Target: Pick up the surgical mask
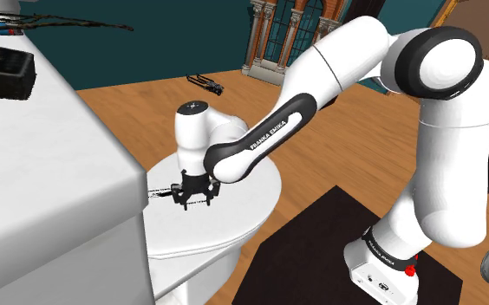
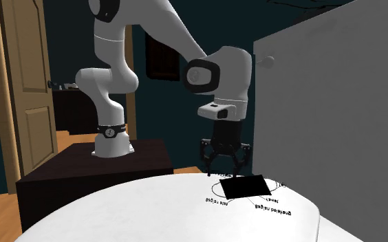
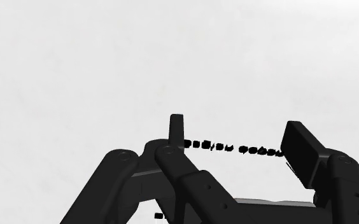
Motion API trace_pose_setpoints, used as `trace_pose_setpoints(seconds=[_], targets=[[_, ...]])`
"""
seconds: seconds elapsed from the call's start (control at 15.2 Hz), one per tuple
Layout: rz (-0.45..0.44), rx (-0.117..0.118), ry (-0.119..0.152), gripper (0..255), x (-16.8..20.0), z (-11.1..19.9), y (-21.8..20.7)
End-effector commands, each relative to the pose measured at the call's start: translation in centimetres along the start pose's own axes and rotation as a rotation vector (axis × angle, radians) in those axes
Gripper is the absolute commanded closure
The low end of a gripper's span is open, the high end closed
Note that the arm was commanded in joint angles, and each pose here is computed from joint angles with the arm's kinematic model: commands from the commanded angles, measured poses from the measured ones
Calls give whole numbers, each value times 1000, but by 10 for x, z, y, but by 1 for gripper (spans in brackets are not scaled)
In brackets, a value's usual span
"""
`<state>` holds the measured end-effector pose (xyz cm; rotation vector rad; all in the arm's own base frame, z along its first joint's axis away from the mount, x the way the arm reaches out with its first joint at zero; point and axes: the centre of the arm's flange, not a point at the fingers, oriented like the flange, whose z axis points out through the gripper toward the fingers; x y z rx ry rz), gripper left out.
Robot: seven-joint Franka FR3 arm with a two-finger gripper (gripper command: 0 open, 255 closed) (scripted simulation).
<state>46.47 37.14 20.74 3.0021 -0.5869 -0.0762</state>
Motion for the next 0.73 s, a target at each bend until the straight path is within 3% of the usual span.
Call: trace_pose_setpoints(seconds=[0.0, 0.66], targets=[[0, 0, 0, 255, 0, -11, 2], [0, 0, 0, 255, -1, -53, 6]])
